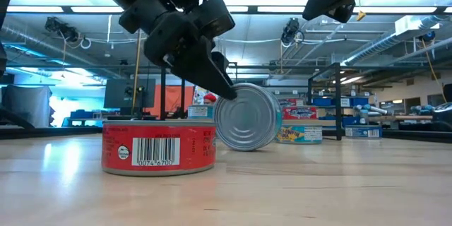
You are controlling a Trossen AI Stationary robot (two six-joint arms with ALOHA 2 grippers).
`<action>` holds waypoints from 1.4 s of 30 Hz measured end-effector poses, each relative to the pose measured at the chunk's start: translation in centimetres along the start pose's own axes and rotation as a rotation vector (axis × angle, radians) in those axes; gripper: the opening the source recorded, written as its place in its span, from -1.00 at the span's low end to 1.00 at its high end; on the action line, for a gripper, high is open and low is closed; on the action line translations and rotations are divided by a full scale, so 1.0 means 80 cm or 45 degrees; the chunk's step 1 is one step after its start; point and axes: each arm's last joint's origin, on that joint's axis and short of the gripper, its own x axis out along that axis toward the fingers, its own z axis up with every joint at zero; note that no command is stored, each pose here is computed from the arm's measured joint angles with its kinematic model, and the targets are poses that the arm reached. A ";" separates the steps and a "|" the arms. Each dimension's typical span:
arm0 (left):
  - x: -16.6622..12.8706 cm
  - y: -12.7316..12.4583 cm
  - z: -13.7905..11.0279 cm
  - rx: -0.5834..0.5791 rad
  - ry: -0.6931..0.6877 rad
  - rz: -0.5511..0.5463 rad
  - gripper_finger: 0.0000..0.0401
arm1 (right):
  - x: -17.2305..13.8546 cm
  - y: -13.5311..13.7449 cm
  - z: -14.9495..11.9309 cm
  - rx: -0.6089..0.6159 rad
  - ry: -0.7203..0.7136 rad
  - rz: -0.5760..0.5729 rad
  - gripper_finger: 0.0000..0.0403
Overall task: Stack canned seafood by type on shelf
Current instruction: Stack the yellow-blue tuna can on top of the yellow-blue tuna can on the shelf
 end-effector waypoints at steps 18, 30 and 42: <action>0.004 0.001 0.007 0.091 -0.094 0.013 -0.18 | 0.000 -0.001 0.000 -0.059 -0.011 -0.024 -0.94; 0.004 -0.004 -0.003 0.020 0.005 -0.073 -0.01 | 0.017 0.011 -0.004 0.100 0.017 0.025 -0.86; 0.005 -0.011 0.000 0.001 -0.012 -0.082 0.22 | 0.079 0.027 -0.025 0.169 0.106 -0.061 -0.86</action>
